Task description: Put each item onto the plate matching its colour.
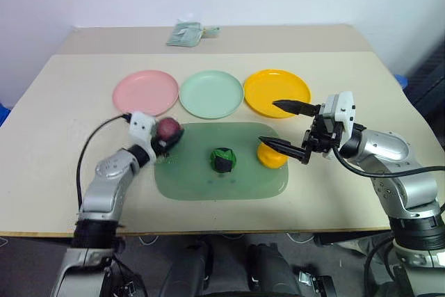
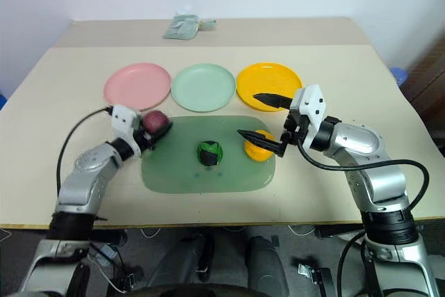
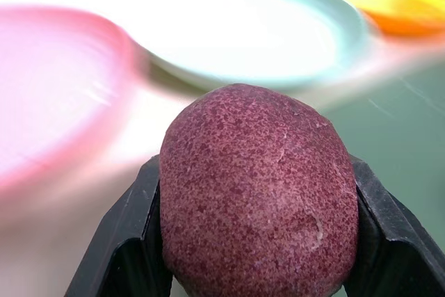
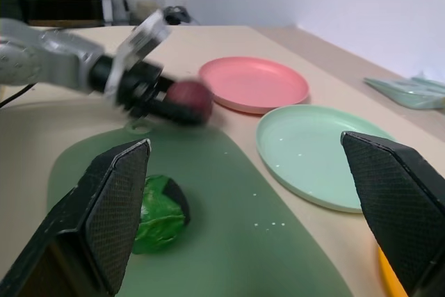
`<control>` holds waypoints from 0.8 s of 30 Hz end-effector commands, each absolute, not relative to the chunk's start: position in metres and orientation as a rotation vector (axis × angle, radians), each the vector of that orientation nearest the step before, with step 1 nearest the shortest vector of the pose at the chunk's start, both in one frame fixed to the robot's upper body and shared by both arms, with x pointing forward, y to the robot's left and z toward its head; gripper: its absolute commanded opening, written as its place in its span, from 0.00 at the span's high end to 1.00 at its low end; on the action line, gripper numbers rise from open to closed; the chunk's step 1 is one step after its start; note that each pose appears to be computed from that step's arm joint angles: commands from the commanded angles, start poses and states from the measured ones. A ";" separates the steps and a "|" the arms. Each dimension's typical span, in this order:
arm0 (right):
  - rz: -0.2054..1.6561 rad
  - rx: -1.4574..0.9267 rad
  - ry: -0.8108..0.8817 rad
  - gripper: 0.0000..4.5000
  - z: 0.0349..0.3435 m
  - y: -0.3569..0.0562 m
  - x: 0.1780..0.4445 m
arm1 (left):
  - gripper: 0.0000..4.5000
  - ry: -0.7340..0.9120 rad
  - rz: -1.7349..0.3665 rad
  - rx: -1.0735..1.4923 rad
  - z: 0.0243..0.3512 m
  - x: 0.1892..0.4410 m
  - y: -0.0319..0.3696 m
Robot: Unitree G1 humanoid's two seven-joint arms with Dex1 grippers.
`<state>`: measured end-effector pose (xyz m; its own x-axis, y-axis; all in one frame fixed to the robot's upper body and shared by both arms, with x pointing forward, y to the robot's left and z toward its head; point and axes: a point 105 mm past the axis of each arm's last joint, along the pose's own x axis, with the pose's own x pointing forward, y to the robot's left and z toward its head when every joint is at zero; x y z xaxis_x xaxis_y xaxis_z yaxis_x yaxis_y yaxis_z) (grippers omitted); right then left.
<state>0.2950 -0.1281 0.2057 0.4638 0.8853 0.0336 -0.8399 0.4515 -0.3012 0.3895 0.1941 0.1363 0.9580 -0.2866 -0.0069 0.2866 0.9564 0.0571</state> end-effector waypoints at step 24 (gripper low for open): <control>1.039 -0.244 -0.294 0.00 0.222 -0.114 0.303 | 0.01 -0.178 -0.320 -0.114 0.195 0.411 0.185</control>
